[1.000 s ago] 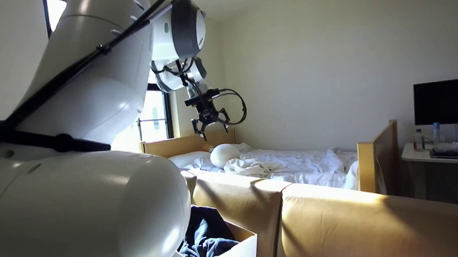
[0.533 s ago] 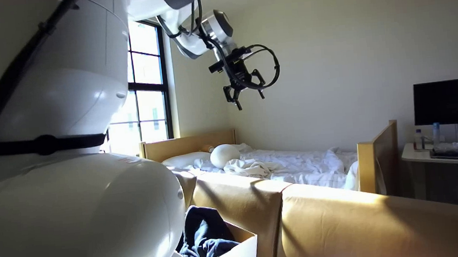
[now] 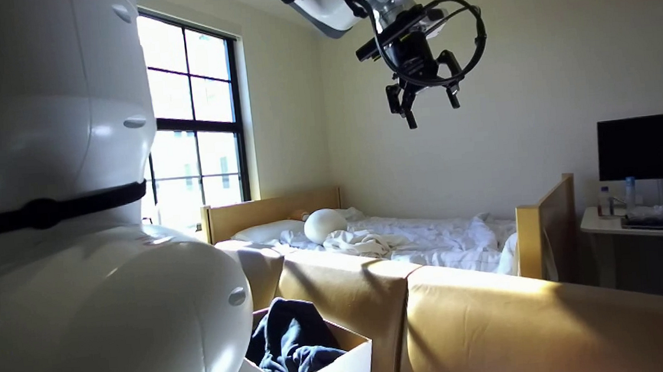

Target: Put the black jersey in the box

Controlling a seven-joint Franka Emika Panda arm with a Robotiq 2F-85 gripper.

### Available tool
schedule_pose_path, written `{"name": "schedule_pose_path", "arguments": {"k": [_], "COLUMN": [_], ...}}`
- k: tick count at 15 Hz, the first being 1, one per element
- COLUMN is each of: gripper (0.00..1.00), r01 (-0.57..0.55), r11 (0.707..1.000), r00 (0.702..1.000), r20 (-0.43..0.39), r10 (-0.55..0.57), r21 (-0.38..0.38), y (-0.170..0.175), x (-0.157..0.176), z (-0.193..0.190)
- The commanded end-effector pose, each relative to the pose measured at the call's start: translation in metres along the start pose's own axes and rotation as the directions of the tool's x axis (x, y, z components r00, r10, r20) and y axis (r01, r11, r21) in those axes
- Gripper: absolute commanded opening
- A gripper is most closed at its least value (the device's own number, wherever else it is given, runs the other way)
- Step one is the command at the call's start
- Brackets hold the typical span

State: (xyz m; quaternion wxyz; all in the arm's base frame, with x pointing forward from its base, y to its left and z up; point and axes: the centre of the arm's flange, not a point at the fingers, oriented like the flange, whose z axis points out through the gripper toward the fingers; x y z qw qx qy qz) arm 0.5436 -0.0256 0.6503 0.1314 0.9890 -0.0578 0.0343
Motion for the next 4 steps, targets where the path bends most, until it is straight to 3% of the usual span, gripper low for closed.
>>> {"name": "schedule_pose_path", "arguments": {"k": [1, 4], "gripper": [1.00, 1.00], "r01": [0.008, 0.042], "r11": [1.000, 0.999], "r00": [1.000, 0.999], "r20": [0.000, 0.000], "r10": [-0.008, -0.042], "r21": [0.000, 0.001], "y": [-0.004, -0.028], "x": [0.001, 0.001], "z": [0.000, 0.000]}}
